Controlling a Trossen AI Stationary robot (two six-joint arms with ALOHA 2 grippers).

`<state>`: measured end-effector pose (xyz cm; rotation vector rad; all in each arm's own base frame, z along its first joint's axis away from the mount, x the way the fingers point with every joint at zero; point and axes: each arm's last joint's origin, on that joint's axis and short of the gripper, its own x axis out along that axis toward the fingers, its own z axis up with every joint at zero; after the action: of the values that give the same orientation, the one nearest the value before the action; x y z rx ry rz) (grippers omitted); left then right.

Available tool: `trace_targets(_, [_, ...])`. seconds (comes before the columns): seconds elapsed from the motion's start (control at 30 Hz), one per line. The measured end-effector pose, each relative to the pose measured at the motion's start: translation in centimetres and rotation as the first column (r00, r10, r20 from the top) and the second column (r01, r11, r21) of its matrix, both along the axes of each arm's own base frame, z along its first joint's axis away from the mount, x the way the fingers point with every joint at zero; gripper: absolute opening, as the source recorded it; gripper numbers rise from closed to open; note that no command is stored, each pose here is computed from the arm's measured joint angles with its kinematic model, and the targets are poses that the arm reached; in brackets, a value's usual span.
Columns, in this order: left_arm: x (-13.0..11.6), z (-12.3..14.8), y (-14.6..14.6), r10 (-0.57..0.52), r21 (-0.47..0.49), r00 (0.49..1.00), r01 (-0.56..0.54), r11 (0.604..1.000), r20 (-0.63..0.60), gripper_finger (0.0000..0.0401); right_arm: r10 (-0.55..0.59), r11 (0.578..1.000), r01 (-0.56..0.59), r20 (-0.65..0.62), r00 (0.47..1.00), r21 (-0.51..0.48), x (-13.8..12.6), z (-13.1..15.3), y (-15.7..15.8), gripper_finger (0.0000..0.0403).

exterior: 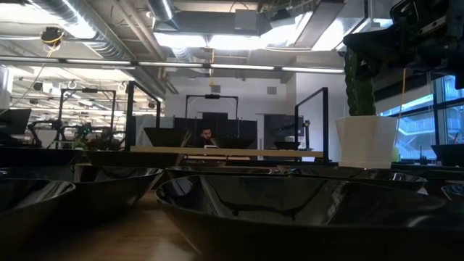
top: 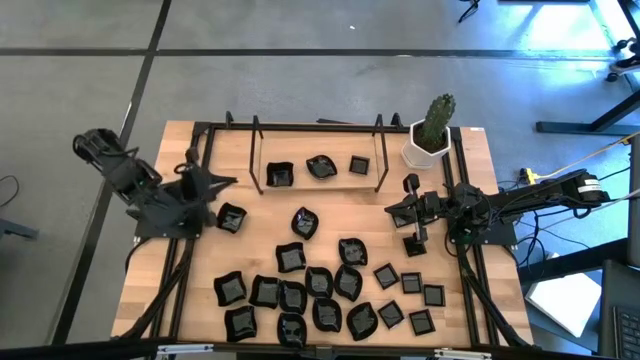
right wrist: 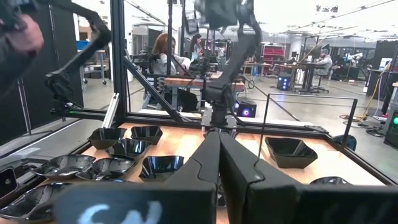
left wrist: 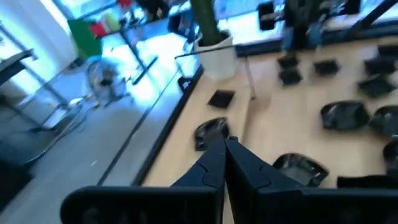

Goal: Pick & Place Mini shaped plates
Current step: Stack the black leaf-shaped plate on top of the black leaf-shaped plate on the shelf

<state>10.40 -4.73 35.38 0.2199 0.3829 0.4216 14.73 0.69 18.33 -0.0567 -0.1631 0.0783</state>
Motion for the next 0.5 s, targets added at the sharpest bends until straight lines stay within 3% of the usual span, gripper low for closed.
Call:
trace_targets(0.17, [-0.3,-5.2,0.2,-0.172,0.005,0.957,0.175,0.985,0.234,0.0002,-0.001,1.0,0.001,0.0,1.0,-0.003,0.0,0.0,0.0,0.001])
trace_targets(0.23, [-0.3,-7.2,0.1,-0.312,0.069,0.902,0.305,0.95,0.299,0.0002,0.0,1.0,0.0,0.0,1.0,-0.003,0.0,0.0,0.0,0.001])
trace_targets(0.3, [-0.2,-9.2,0.0,-0.459,0.167,0.828,0.428,0.888,0.323,0.0002,-0.001,1.0,0.001,0.0,1.0,-0.002,0.0,0.0,0.0,0.001])
trace_targets(0.37, [-0.1,-10.8,0.1,-0.533,0.244,0.781,0.476,0.845,0.325,0.0002,0.0,1.0,0.0,0.0,1.0,-0.002,0.0,0.0,0.0,0.001])
trace_targets(0.4, [-0.1,-11.4,0.4,-0.526,0.254,0.782,0.463,0.849,0.333,0.0002,0.0,1.0,0.0,0.0,1.0,-0.001,0.0,0.0,0.0,0.001])
trace_targets(0.5, [0.0,-11.8,1.8,-0.405,0.2,0.834,0.354,0.913,0.374,0.0002,-0.001,1.0,0.001,0.0,1.0,-0.003,0.0,0.0,0.0,0.001])
